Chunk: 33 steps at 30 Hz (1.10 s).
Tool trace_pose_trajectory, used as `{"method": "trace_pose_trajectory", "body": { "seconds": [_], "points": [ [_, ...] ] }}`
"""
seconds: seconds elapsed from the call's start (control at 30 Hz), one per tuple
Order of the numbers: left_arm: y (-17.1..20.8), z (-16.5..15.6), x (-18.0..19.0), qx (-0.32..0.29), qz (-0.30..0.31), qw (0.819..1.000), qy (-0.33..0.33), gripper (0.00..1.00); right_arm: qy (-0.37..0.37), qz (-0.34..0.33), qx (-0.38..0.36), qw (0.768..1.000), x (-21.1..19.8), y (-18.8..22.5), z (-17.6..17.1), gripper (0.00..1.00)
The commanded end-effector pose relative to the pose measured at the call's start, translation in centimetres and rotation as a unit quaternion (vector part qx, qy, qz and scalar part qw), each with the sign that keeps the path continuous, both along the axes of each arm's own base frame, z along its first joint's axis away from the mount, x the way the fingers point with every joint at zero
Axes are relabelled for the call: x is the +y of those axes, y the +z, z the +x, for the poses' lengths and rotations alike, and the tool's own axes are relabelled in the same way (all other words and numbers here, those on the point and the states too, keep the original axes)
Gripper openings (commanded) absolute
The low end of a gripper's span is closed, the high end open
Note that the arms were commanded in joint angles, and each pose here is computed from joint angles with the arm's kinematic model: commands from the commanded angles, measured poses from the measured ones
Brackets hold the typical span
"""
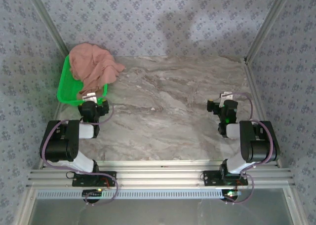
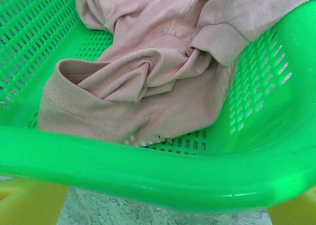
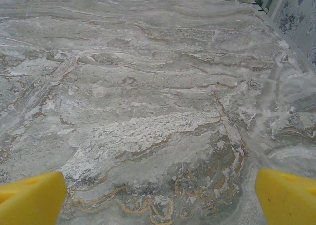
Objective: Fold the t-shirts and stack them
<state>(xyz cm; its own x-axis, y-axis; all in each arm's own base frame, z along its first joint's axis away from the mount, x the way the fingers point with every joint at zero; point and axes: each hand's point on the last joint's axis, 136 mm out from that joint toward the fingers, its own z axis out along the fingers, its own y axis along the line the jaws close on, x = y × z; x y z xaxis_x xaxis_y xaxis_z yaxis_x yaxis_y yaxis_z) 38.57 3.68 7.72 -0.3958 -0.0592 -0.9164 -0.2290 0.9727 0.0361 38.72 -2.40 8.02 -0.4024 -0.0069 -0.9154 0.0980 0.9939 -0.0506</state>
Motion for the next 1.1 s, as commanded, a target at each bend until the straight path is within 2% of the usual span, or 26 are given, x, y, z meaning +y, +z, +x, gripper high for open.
{"method": "trace_pose_trajectory", "body": {
  "seconds": [0.0,0.9,1.0,1.07],
  "points": [
    [1.6,0.5,0.1,-0.028,-0.001,1.000,0.006,1.00,0.007,0.005,-0.011,1.000,0.1,0.5,0.3,1.00],
    [1.7,0.6,0.1,-0.031,-0.001,1.000,0.004,1.00,0.007,0.004,-0.015,1.000,0.2,0.7,0.3,1.00],
    [4.4,0.3,-1.0,-0.013,0.015,1.000,-0.018,1.00,-0.004,-0.024,0.021,0.999,0.8,2.7,-0.1,1.00],
    [8.2,-0.6,-1.2,-0.015,-0.010,1.000,-0.012,1.00,0.003,-0.007,0.051,0.999,1.9,4.6,-1.0,1.00]
  ]
}}
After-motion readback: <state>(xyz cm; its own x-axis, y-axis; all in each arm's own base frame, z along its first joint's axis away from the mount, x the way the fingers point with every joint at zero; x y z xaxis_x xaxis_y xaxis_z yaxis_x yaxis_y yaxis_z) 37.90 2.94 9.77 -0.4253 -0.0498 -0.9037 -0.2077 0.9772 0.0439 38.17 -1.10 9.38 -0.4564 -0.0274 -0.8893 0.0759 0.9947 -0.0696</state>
